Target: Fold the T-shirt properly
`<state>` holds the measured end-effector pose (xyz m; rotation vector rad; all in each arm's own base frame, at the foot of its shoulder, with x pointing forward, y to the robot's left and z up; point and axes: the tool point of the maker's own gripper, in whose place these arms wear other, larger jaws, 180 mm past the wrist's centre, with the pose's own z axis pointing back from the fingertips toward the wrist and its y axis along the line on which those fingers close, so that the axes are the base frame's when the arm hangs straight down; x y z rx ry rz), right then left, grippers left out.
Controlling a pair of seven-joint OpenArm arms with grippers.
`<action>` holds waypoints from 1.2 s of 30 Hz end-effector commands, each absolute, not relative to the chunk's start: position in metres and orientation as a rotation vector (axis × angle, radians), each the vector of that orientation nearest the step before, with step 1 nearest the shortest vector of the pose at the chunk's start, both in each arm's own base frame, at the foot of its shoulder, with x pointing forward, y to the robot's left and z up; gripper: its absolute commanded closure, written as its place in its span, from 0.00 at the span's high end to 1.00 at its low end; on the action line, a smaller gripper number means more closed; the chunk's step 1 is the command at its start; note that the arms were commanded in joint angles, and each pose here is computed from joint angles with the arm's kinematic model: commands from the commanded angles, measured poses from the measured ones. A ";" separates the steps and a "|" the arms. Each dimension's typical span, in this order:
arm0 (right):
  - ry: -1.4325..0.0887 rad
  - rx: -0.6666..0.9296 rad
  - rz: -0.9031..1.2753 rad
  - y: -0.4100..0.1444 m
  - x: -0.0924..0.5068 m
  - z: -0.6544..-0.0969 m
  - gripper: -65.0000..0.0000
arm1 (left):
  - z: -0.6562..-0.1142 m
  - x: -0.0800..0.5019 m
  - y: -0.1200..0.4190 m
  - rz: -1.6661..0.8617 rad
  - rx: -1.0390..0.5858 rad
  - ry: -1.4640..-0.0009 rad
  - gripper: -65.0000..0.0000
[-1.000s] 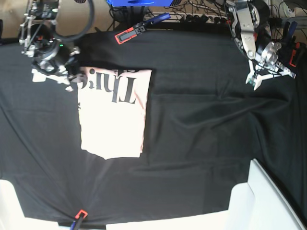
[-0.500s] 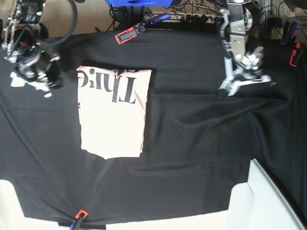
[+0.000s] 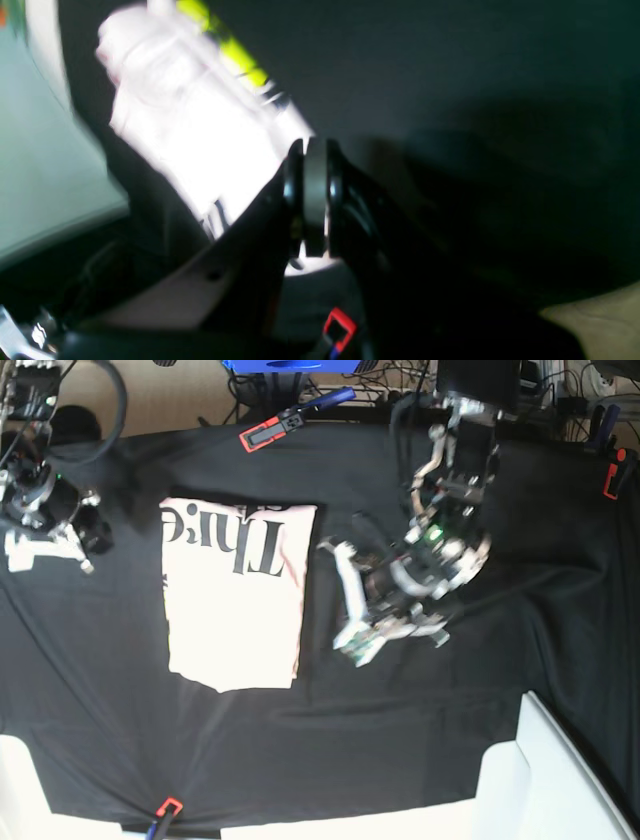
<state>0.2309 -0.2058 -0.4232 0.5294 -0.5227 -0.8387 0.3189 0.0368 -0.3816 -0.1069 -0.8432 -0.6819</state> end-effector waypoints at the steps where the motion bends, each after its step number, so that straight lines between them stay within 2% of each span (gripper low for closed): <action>1: -0.557 0.557 -0.773 -0.202 0.243 -0.409 0.00 | -0.368 0.334 0.024 -0.695 -0.127 -0.900 0.03; 8: -0.494 0.588 -0.504 -0.153 0.257 -0.405 0.00 | -0.379 0.371 -0.008 -0.717 -0.175 -0.861 0.03; 13: -0.447 0.633 -0.397 -0.113 0.263 -0.407 0.00 | -0.400 0.378 -0.036 -0.698 -0.268 -0.869 0.03; 17: -0.363 0.620 -0.442 -0.111 0.252 -0.436 0.00 | -0.439 0.364 -0.039 -0.687 -0.290 -0.745 0.03; 21: -0.290 0.593 -0.500 -0.117 0.237 -0.464 0.00 | -0.461 0.354 -0.020 -0.669 -0.270 -0.681 0.03; 26: -0.289 0.579 -0.513 -0.121 0.235 -0.469 0.00 | -0.468 0.357 0.009 -0.668 -0.230 -0.700 0.03; 30: -0.308 0.589 -0.500 -0.118 0.239 -0.462 0.00 | -0.457 0.365 0.015 -0.667 -0.219 -0.733 0.03; 33: -0.379 0.588 -0.450 -0.118 0.247 -0.442 0.00 | -0.437 0.369 0.023 -0.677 -0.196 -0.805 0.03; 36: -0.554 0.413 -0.300 -0.147 0.262 -0.415 0.00 | -0.412 0.372 0.049 -0.612 -0.159 -0.892 0.02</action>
